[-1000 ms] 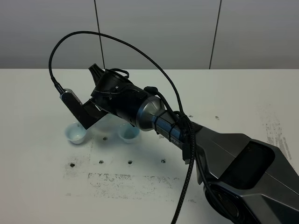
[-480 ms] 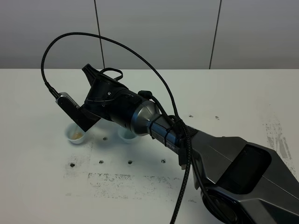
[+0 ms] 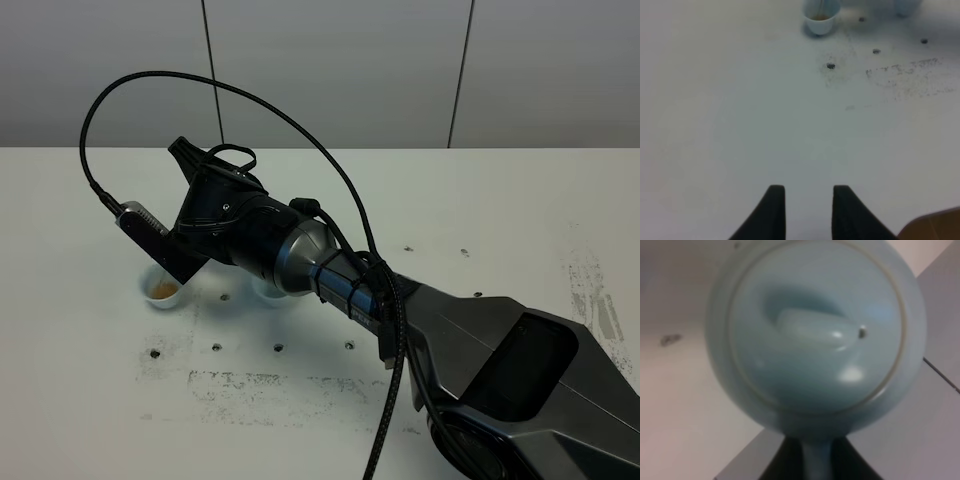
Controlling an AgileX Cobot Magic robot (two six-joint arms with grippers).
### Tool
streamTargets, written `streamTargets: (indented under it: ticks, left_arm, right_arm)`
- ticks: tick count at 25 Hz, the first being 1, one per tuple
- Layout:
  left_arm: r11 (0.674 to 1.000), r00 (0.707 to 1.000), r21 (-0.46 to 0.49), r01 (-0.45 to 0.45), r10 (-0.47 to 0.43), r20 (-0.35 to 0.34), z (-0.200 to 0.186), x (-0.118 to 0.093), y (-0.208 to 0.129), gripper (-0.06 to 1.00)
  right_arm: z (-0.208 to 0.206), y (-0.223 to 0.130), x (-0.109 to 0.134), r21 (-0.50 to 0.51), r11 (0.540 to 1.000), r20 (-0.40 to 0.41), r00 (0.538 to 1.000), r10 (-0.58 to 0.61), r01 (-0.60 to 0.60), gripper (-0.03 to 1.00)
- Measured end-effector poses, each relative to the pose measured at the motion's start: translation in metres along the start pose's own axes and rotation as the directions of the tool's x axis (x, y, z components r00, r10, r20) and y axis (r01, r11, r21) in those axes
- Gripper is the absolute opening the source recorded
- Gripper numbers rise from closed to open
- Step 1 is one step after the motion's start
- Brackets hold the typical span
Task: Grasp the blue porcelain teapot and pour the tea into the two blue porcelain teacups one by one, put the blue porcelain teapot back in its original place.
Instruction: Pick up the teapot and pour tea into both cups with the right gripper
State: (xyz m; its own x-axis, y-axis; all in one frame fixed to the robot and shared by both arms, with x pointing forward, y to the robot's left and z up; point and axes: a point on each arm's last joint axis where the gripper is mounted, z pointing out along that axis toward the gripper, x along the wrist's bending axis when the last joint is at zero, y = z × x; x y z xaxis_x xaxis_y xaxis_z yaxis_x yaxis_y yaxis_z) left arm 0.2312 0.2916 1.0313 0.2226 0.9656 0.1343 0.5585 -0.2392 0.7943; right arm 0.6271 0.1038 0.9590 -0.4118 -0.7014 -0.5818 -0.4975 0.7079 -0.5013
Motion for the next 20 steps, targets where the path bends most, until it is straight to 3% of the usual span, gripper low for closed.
streamTargets:
  ticks: [20]
  left_arm:
    - [1.000, 1.000, 0.000, 0.000, 0.000, 0.000, 0.0000, 0.0000, 0.0000, 0.29]
  right_arm:
    - [-0.0056, 0.0055, -0.0044, 0.034, 0.996, 0.034, 0.996, -0.079, 0.078, 0.06]
